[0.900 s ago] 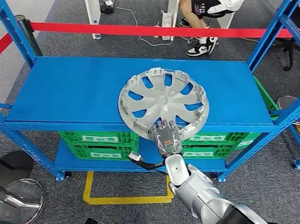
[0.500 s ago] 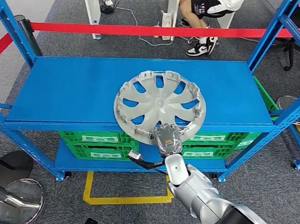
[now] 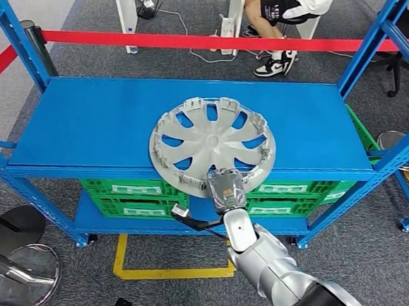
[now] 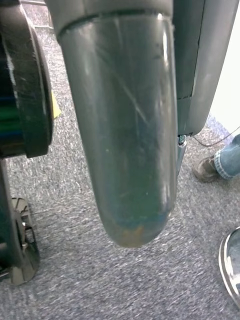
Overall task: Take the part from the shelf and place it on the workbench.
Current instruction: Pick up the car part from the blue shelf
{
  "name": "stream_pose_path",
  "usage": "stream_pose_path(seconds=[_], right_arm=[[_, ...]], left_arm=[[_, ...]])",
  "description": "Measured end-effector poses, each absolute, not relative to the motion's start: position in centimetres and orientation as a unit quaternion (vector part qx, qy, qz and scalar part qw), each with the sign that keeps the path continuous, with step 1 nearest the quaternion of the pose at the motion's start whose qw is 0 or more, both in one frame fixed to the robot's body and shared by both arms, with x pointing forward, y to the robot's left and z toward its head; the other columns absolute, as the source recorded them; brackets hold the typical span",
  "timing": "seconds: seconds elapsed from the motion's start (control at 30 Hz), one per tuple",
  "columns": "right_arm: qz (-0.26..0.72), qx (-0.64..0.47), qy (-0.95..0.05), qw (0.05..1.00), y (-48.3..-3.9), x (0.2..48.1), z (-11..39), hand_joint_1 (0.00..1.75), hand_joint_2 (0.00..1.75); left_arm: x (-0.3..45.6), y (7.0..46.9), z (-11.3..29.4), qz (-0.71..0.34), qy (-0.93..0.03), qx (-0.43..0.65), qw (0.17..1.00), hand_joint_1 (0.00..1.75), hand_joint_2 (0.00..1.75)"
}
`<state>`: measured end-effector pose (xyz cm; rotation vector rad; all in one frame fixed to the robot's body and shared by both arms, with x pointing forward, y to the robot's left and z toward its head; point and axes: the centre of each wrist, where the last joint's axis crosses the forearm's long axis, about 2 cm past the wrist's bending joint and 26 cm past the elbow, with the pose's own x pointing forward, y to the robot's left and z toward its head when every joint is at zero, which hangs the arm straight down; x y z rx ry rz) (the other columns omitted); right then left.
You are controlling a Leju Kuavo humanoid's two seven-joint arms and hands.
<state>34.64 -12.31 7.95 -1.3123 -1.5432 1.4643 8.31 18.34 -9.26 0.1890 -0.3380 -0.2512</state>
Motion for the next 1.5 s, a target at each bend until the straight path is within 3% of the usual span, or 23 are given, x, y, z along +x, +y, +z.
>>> stream_pose_path(seconds=[0.1,0.23,0.47,0.8,1.5], right_arm=[[0.520,-0.487,-0.632,0.306,-11.1,34.1,9.2,1.75,1.75],[0.429,-0.491,-0.703,0.284,-9.8,33.5,13.2,1.75,1.75],[0.311,-0.510,-0.764,0.245,-10.7,32.2,18.7,1.75,1.75],[0.236,-0.486,-0.833,0.120,-12.1,29.1,24.6,1.75,1.75],[0.198,-0.491,-0.840,0.116,-12.6,27.8,25.9,1.75,1.75]], left_arm=[[8.2,18.4,-9.3,-0.119,-0.172,0.110,0.972,0.00,0.00],[8.1,18.5,-9.3,-0.115,-0.173,0.130,0.969,0.00,1.75],[7.9,18.7,-9.3,-0.110,-0.169,0.144,0.969,0.00,1.75],[7.7,18.7,-9.3,-0.115,-0.163,0.151,0.968,0.00,1.75],[7.6,18.7,-9.4,-0.123,-0.166,0.158,0.966,0.00,1.75]])
